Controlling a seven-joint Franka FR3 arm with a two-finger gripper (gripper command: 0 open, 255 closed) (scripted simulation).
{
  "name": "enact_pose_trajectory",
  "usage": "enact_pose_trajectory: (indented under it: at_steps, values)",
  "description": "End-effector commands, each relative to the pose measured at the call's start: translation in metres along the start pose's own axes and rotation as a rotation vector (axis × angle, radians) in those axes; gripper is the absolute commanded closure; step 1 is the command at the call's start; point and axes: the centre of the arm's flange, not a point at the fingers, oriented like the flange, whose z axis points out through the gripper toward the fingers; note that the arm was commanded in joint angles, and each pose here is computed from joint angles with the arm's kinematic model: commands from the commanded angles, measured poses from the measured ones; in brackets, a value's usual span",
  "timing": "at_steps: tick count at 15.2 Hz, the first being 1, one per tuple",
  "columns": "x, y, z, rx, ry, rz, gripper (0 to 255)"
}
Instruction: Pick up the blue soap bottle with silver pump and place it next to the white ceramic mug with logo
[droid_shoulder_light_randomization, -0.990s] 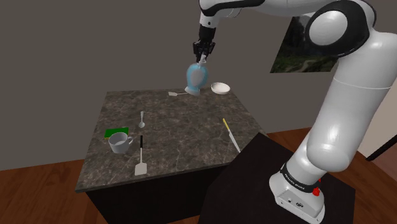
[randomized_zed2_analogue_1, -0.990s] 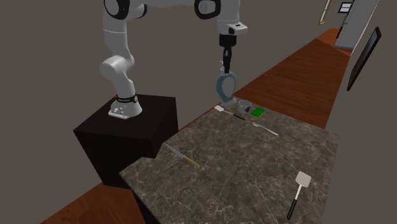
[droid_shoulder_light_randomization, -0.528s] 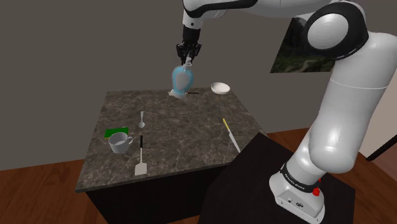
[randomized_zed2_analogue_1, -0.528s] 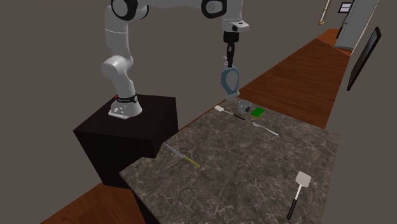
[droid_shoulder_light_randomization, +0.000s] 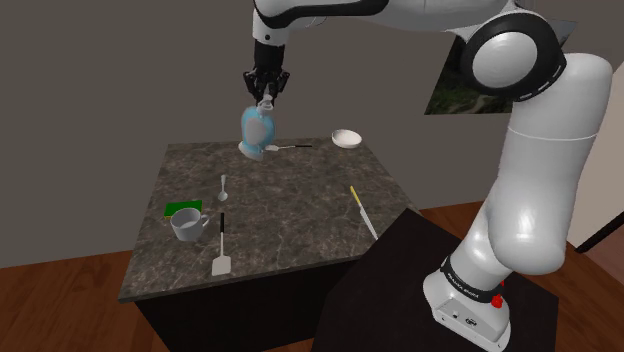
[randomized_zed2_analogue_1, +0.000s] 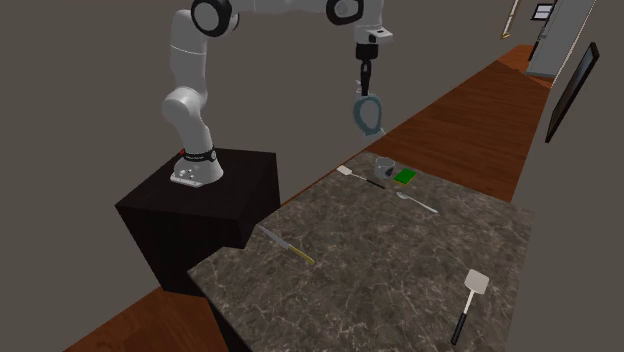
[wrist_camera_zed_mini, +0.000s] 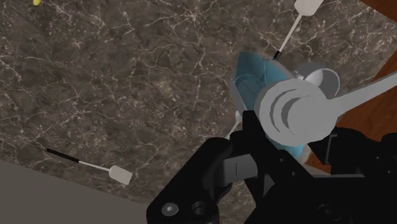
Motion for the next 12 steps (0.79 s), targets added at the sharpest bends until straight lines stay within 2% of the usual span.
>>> enact_pose_trajectory:
  at_steps: [1, 9, 12]
  values:
    - [0.002, -0.026, 0.002, 0.000, 0.000, 0.001, 255]
    - [0.009, -0.132, 0.008, 0.000, 0.000, 0.001, 255]
    - [0.008, -0.131, 0.024, 0.000, 0.000, 0.001, 255]
